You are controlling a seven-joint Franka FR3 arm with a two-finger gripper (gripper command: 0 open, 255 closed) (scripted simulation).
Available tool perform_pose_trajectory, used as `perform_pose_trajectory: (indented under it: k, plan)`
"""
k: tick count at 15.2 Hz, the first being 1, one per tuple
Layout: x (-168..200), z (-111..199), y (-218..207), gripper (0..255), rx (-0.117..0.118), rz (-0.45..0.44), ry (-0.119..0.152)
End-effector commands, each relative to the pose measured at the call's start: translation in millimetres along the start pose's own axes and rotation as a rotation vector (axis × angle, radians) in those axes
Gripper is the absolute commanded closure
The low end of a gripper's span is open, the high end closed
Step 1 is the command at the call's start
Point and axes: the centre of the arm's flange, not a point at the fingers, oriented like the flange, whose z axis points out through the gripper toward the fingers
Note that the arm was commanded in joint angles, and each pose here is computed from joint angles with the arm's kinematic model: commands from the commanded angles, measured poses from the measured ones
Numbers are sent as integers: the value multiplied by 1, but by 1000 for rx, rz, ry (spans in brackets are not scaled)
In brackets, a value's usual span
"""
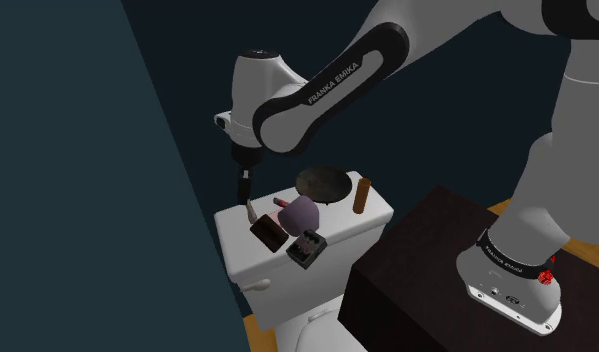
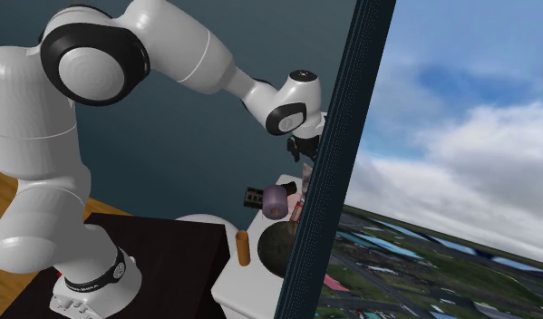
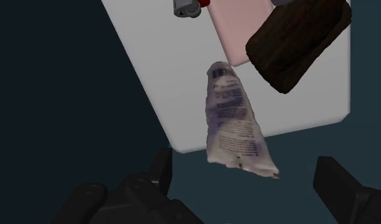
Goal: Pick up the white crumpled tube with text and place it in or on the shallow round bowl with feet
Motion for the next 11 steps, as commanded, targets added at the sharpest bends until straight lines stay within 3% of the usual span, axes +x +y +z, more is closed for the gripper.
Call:
perform_pose_trajectory:
  k: [1,3,4,11]
  plan:
    - [0,0,0,0,0,0,0]
    - [0,0,0,0,0,0,0]
    - [0,0,0,255,0,0,0]
    - [0,0,0,255,0,0,0]
